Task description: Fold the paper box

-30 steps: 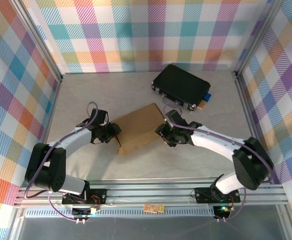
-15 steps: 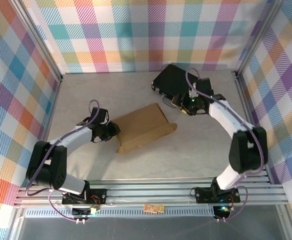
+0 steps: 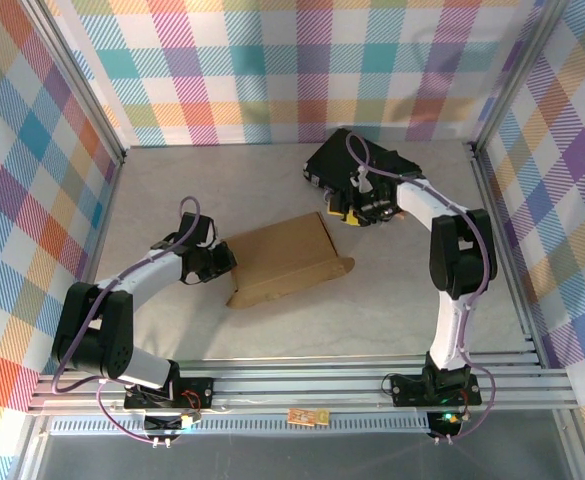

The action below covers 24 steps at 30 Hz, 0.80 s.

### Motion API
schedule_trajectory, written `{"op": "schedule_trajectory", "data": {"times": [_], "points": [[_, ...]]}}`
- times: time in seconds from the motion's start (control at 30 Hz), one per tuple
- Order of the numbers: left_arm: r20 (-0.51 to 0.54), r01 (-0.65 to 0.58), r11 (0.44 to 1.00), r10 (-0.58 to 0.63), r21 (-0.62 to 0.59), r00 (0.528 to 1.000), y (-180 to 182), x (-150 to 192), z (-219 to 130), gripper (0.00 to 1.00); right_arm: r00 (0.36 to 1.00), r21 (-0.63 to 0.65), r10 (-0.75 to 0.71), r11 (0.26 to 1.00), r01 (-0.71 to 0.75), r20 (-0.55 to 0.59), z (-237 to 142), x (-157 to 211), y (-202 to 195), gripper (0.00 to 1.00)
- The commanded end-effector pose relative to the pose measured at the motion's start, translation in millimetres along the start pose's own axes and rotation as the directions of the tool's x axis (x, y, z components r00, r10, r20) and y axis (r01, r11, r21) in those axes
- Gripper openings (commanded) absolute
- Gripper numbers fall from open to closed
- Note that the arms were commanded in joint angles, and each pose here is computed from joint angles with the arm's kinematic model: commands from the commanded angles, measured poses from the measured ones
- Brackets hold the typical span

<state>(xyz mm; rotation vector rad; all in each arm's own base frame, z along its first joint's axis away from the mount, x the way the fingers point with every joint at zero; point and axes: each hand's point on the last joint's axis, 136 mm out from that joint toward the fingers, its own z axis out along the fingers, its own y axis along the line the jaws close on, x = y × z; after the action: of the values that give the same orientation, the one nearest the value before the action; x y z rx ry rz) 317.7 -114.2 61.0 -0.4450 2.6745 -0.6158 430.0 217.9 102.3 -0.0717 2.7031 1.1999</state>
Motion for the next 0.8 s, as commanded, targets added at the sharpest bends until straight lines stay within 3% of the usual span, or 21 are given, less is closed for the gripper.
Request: {"op": "schedule_trajectory", "data": {"times": [0.0, 0.23, 0.33, 0.4, 0.77], "points": [[-0.07, -0.013, 0.992, 0.004, -0.122, 0.998, 44.0, 22.0, -1.9, 0.0, 0.997, -0.071, -0.057, 0.996, 0.052, -0.059, -1.1, 11.7, 7.0, 0.59], [-0.071, 0.064, 0.998, -0.063, 0.002, 0.995, 54.6, 18.0, 1.3, 0.0, 0.989, -0.217, -0.06, 0.976, 0.03, -0.134, 6.4, 42.7, 16.2, 0.67], [-0.12, 0.088, 0.996, -0.085, 0.021, 0.989, 55.8, 18.4, 6.5, 0.0, 0.981, -0.233, -0.069, 0.972, 0.026, -0.181, 12.4, 58.8, 16.7, 0.84], [-0.156, 0.11, 0.994, -0.107, 0.01, 0.982, 60.7, 22.4, 9.6, 0.0, 0.977, -0.216, -0.058, 0.976, 0.013, -0.205, 18.9, 65.8, 10.6, 0.87], [-0.235, 0.208, 0.974, -0.222, -0.085, 0.946, 92.7, 38.8, 11.3, 0.0, 0.952, -0.287, -0.069, 0.958, -0.021, -0.3, 57.6, 77.1, 21.6, 0.89]]}}
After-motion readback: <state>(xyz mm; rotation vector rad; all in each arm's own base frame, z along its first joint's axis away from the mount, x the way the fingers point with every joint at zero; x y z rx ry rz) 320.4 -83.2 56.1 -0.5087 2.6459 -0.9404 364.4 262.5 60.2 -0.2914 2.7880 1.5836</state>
